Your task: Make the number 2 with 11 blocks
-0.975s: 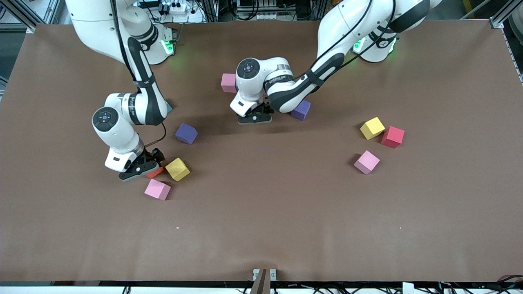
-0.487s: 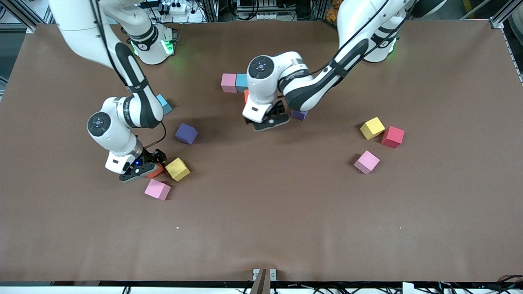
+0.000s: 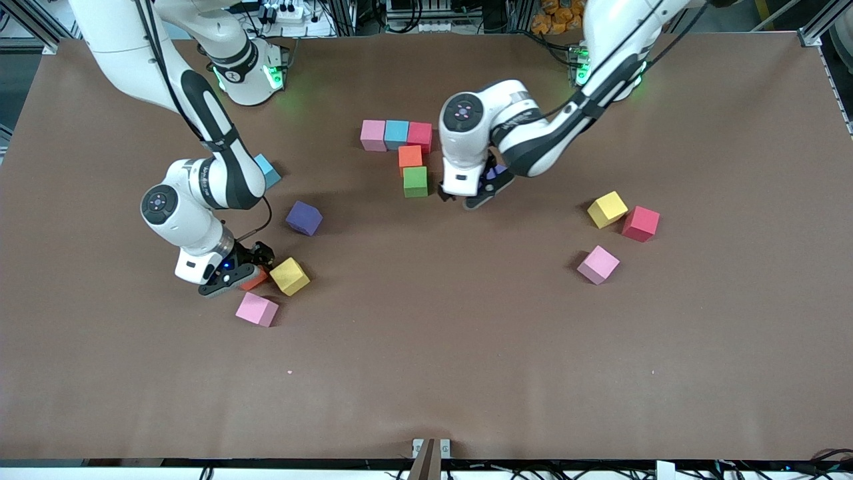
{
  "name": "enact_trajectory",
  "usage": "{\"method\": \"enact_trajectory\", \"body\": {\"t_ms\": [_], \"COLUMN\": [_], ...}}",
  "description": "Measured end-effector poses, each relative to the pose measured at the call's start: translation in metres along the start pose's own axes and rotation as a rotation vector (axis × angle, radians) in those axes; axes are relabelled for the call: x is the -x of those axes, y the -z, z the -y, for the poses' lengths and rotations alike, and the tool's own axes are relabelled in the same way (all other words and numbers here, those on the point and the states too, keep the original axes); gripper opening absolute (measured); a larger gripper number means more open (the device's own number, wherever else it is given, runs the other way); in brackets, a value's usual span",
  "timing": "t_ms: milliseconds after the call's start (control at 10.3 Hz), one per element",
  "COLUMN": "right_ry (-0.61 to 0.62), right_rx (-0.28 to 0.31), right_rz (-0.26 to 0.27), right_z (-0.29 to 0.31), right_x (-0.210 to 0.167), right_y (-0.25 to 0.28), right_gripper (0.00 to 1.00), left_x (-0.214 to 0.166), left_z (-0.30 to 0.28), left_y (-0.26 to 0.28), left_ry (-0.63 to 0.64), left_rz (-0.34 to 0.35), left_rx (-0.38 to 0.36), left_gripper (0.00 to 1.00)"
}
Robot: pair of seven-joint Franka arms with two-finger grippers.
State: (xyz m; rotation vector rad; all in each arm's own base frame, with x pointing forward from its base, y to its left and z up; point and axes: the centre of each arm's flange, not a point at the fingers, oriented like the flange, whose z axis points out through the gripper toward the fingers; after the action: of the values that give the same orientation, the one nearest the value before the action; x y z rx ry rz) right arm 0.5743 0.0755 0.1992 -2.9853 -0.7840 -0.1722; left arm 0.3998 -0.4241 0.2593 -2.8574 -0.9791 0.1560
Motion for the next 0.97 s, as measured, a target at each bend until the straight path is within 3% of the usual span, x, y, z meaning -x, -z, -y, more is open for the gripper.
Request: {"method": "enact_trajectory", "body": {"t_ms": [292, 877, 975], "right_ry": [0.032, 0.046, 0.059], "right_rx": [-0.027, -0.066, -0.065], "right_rz": [0.020, 0.006, 0.002], "right_z": [-0.030, -0.018, -0.018], "right_x": [0.018, 0.012, 0.010], "right_y": [-0.002, -0.007, -0.006], "right_gripper": [1.00, 1.00, 0.88], "left_x": [0.006, 0.022, 0.021], "left_z": [0.027, 0.056, 0.057], "left_y": [-0.026, -0.058, -0.059], "left_ry": [0.107, 0.280, 0.296], "left_rz": [0.037, 0.000, 0.001], "left_rx": [0.016, 0.015, 0.017], "left_gripper": [1.00, 1.00, 1.00]}}
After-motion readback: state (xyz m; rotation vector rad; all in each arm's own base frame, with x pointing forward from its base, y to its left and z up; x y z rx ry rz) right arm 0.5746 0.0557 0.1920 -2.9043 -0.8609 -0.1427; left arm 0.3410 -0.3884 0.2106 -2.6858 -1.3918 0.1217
